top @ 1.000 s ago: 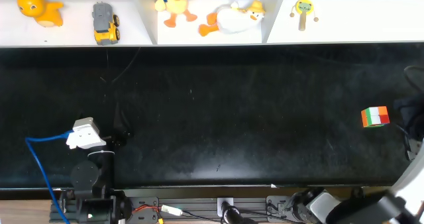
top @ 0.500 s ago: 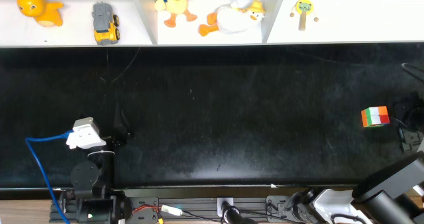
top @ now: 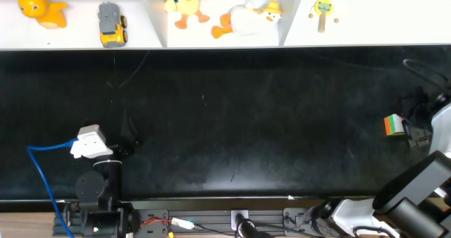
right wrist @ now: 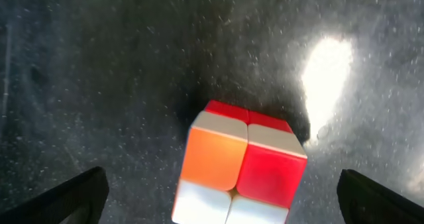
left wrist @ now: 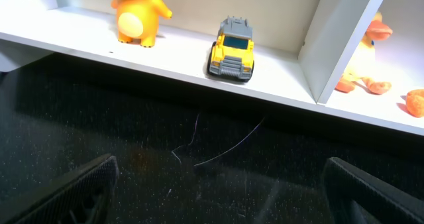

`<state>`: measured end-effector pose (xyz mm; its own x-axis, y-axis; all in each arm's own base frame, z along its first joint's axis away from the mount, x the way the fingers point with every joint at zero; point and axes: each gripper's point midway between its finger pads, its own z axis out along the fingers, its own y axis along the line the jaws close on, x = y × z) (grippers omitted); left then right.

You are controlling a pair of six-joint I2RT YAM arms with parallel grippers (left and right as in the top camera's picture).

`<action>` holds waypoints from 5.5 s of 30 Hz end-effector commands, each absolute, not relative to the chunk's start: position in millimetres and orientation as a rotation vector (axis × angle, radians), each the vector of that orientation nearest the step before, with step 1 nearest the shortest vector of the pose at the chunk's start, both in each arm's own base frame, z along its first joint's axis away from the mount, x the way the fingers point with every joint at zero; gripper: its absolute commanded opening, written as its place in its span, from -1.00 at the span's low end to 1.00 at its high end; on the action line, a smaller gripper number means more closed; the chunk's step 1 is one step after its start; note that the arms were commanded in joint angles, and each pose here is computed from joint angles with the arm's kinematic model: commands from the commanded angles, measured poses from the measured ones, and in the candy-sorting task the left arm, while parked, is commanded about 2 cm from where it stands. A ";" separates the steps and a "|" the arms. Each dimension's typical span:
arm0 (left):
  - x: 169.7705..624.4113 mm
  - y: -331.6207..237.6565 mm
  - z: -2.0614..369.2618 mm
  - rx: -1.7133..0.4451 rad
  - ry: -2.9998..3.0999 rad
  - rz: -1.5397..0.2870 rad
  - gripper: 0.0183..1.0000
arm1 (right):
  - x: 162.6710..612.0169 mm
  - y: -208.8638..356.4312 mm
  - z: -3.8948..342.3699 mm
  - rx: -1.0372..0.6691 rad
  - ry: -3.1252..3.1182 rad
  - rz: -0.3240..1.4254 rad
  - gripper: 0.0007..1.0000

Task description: Store Toys

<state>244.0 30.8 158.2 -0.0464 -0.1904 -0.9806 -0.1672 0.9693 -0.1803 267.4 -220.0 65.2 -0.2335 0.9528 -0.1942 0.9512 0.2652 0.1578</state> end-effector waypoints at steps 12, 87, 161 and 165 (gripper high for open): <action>243.6 32.0 159.0 -0.300 1.610 -0.029 1.00 | 250.4 -211.6 24.4 1.812 2.277 -0.030 1.00; 243.6 32.0 158.8 -0.300 1.611 -0.029 1.00 | 338.3 -136.7 243.7 0.364 2.257 0.000 -0.91; 243.6 32.0 159.0 -0.300 1.610 -0.029 1.00 | 528.9 -147.8 129.1 -0.013 1.902 0.255 0.73; 243.6 32.0 158.8 -0.300 1.611 -0.029 1.00 | 527.0 -151.0 136.9 0.025 1.907 0.243 1.00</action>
